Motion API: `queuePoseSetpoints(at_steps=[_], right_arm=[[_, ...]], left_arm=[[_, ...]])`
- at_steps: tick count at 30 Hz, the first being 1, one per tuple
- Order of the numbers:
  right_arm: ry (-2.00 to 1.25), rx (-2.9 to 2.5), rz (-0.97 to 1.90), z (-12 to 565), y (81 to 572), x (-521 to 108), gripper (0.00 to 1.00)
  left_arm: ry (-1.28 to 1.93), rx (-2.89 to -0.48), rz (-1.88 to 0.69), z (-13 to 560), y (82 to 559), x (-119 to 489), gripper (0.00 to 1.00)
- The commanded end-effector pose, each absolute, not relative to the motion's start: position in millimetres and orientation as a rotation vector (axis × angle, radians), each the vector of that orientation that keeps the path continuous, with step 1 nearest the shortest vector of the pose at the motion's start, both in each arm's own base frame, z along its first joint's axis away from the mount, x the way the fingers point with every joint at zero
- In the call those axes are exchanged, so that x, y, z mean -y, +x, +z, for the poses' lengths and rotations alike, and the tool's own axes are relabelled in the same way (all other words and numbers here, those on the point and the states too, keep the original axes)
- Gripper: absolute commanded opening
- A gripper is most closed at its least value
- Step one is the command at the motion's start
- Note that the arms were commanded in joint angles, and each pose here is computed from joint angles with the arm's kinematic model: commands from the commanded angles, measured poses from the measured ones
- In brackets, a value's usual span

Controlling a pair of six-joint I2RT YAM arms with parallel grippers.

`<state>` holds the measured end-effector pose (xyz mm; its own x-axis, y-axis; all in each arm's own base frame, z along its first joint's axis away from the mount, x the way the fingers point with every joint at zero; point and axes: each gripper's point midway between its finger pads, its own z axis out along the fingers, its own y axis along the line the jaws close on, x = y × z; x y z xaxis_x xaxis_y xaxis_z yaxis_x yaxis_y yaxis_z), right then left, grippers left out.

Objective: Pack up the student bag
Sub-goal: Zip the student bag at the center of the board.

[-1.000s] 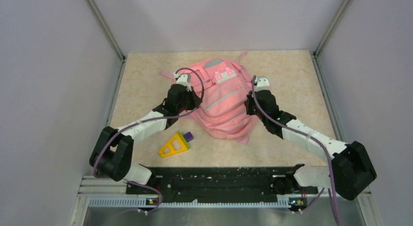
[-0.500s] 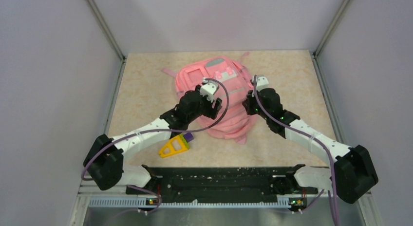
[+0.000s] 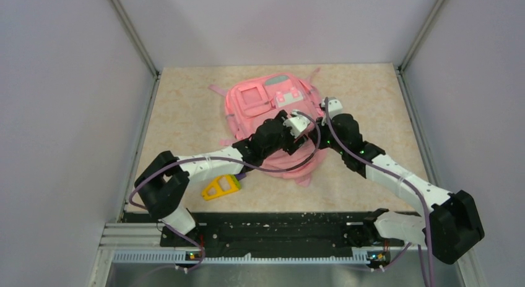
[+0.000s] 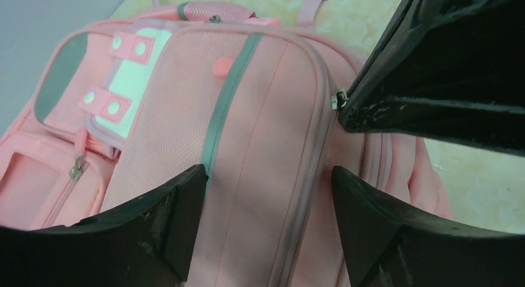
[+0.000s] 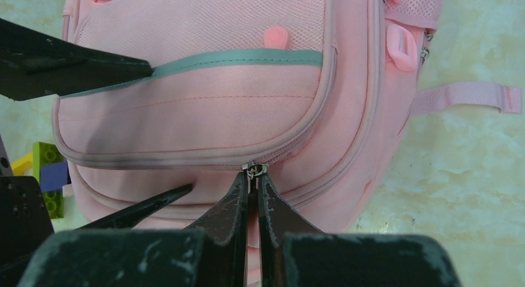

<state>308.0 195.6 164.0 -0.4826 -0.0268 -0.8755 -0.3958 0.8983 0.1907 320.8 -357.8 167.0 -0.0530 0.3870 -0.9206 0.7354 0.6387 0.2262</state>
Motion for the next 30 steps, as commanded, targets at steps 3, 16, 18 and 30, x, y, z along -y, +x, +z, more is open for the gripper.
queuePoseSetpoints(at_steps=[3,16,18,30], right_arm=[[-0.306,-1.967,0.491,188,304,-196,0.00],[-0.178,-2.000,0.282,182,340,-149,0.00],[-0.191,-2.001,0.300,182,348,-147,0.00],[-0.432,-1.847,0.297,198,407,-170,0.00]], left_arm=[[0.937,-1.559,-0.276,179,335,376,0.49],[0.863,-1.613,-0.219,175,308,318,0.00],[0.869,-1.630,-0.225,171,302,311,0.00],[0.905,-1.649,-0.288,163,284,304,0.00]])
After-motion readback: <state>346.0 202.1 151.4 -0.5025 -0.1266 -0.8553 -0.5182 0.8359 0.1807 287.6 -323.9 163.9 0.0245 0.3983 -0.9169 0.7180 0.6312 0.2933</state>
